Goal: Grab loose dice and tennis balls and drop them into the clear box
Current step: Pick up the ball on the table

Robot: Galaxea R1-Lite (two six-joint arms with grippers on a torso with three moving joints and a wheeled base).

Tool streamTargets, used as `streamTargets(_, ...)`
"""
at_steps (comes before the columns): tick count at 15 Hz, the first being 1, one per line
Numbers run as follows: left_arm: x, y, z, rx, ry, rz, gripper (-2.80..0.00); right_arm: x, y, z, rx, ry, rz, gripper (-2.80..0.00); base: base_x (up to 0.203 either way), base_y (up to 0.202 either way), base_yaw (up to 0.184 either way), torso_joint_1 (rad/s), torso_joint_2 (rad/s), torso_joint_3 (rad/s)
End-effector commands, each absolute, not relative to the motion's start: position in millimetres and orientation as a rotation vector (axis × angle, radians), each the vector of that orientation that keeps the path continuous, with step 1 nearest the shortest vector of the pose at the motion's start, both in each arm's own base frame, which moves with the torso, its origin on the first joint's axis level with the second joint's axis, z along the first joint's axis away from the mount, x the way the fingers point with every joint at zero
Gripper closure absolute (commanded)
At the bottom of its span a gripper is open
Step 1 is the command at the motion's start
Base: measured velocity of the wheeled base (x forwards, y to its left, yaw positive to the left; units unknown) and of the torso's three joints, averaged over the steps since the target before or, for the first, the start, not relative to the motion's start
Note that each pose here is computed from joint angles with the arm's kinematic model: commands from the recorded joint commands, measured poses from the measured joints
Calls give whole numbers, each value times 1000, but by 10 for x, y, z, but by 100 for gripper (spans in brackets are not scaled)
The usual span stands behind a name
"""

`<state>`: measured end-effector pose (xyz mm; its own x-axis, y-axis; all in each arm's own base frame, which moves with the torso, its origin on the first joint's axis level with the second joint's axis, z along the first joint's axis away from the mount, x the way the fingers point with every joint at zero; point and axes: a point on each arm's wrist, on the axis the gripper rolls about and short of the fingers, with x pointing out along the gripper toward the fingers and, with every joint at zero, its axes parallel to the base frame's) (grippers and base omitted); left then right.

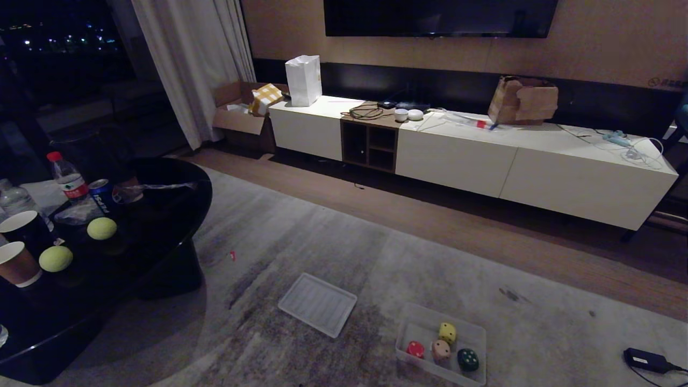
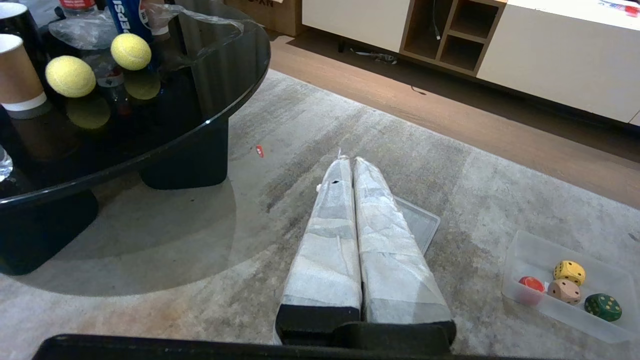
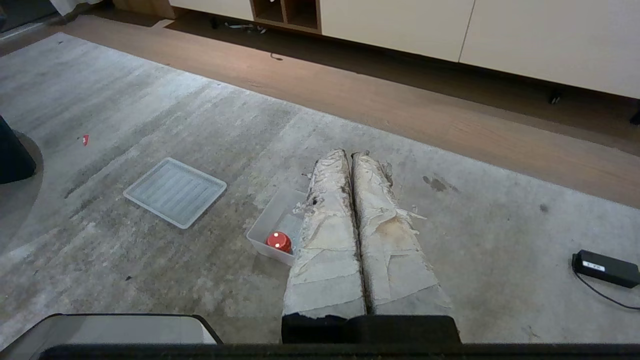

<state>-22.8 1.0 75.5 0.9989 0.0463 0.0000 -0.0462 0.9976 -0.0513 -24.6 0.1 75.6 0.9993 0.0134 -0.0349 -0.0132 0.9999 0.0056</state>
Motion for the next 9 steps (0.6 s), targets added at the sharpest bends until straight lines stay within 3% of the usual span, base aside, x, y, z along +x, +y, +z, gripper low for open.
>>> streamTargets(1, -226, 10, 751, -49, 2, 46, 0, -245, 0, 755, 5, 36, 14, 0, 0, 0, 0, 0, 0, 0)
streamTargets(7, -226, 10, 749, -51, 3, 46, 0, -245, 0, 756, 6, 38, 11, 0, 0, 0, 0, 0, 0, 0)
streamTargets(9, -226, 10, 749, -49, 4, 45, 0, -244, -1, 755, 6, 38, 9, 0, 4, -2, 135, 2, 1, 3)
